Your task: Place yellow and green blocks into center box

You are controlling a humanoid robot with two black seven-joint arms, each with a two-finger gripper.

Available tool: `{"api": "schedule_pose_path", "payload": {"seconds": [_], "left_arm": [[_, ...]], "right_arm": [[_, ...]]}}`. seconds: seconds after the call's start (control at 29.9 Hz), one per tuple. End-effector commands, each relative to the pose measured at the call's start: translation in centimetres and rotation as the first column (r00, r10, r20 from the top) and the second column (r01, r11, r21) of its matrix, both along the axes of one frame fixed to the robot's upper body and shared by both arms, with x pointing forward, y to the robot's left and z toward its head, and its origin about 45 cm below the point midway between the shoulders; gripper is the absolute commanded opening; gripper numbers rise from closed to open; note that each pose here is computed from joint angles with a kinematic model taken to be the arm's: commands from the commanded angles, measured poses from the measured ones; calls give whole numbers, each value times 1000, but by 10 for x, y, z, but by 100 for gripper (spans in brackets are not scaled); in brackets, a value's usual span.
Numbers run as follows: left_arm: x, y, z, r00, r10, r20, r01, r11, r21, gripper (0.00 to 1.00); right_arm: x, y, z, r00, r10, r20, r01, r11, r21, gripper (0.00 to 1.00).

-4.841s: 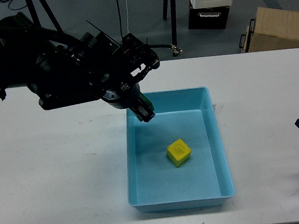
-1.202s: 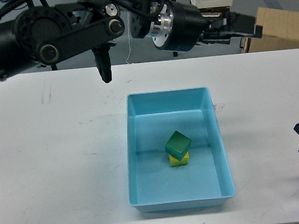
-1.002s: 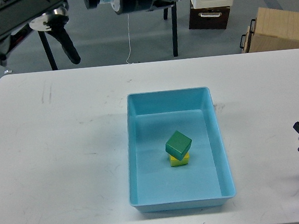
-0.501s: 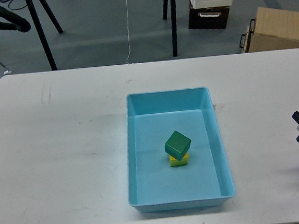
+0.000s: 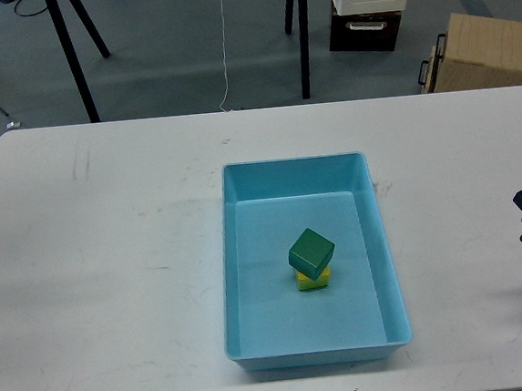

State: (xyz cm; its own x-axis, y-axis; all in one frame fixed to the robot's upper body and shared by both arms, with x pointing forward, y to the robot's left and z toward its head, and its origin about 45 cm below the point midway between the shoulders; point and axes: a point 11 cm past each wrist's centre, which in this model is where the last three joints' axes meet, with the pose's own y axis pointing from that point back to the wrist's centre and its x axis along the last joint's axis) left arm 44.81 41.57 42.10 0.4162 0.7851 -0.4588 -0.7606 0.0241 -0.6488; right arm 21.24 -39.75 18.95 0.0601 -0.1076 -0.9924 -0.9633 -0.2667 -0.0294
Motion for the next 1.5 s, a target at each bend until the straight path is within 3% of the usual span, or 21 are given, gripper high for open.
{"api": "schedule_pose_path", "payload": {"seconds": [0.0, 0.17, 0.37, 0.7, 0.93, 1.47], "left_arm": [[-38, 16, -50, 998, 7, -57, -11, 998, -61, 86], [-99, 9, -107, 989, -40, -139, 22, 991, -134, 87], [-163, -34, -176, 953, -140, -267, 62, 958, -280, 89], [-256, -60, -253, 873, -202, -443, -65, 854, -517, 98], [-282, -77, -259, 854, -235, -464, -82, 821, -566, 100], [-281, -111, -257, 833, -333, -442, -10, 790, -613, 100]], "right_arm": [[0, -1, 1, 1000, 1, 2, -1, 1000, -5, 99], [1, 0, 4, 1000, 9, 7, -8, 1000, -8, 99], [-2, 7, 2, 1000, 14, 5, -14, 1000, 12, 99], [-23, 19, -1, 1000, 19, -15, -18, 999, 49, 99], [-32, 26, -9, 1000, -3, -29, 5, 996, 90, 99], [-42, 32, -14, 997, -64, -34, 67, 991, 115, 99]]}}
